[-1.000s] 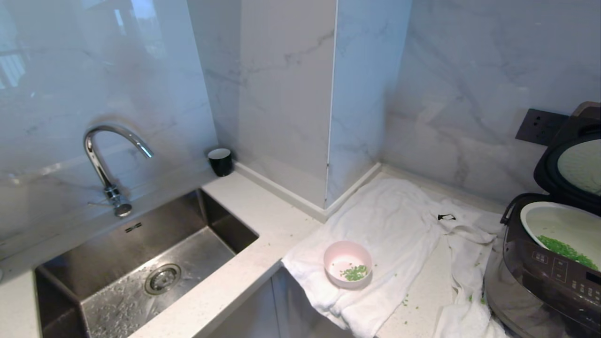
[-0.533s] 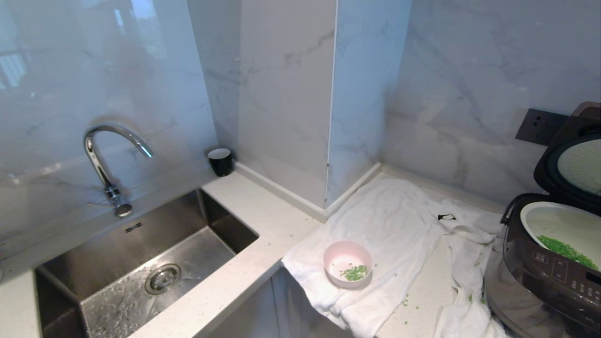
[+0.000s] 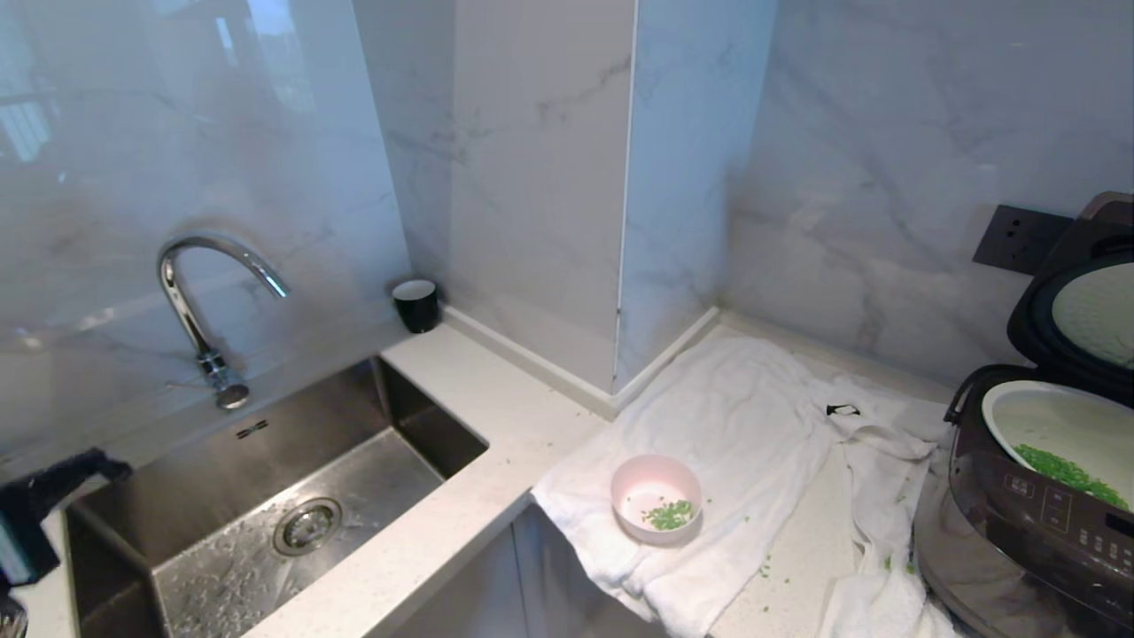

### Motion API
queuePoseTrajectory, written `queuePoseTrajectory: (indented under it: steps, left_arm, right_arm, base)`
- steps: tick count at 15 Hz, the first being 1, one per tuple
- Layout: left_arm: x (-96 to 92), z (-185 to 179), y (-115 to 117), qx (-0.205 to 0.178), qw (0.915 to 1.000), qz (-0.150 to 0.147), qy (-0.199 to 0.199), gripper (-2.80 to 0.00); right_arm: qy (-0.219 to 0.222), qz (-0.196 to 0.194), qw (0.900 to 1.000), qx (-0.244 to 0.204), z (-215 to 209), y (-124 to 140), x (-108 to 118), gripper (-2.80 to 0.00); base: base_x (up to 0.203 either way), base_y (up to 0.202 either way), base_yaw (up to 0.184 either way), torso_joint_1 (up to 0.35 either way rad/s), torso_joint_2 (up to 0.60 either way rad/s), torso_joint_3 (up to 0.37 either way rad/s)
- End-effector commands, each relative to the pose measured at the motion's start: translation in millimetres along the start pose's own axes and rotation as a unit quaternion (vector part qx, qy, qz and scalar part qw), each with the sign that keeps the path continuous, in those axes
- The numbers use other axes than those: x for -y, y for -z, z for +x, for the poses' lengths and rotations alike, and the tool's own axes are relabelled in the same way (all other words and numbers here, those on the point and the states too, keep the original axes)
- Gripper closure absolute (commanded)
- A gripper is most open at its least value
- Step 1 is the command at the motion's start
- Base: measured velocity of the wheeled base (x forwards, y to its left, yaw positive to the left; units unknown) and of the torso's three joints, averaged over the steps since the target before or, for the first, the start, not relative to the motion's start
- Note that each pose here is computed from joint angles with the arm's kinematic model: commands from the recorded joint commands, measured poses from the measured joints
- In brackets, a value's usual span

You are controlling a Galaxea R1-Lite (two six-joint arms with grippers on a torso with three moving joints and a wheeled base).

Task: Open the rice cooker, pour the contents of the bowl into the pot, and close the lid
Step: Turn on the tap

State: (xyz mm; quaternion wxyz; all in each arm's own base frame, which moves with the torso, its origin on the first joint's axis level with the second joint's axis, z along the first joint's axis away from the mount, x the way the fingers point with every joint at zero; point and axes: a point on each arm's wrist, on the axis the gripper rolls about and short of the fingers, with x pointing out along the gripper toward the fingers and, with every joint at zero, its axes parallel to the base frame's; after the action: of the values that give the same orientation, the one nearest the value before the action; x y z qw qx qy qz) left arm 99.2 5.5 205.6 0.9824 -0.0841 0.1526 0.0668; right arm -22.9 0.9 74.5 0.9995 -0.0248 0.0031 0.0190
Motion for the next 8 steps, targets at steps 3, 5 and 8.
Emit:
queuePoseTrajectory:
  steps: [3,5,8]
  left_arm:
    - [4.7,133.2,-28.6,-0.115,0.9892,-0.036,-0.084,0.00]
    - [-3.4,178.0,-29.3,-0.129,0.9803,-0.063,-0.136,0.00]
    - [-38.3,234.9,-29.8,-0.136,0.9641,-0.094,-0.208,0.00]
  right_arm:
    - [0.000,0.000,1.000,-0.001,0.1,0.0,0.0,0.00]
    - [0.000,0.000,1.000,-0.001,0.1,0.0,0.0,0.00]
    - [0.000,0.000,1.000,-0.001,0.1,0.0,0.0,0.00]
  base:
    - [0.000,0.000,0.000,0.000,0.00,0.000]
    - [0.000,0.000,0.000,0.000,0.00,0.000]
    - [0.000,0.000,0.000,0.000,0.00,0.000]
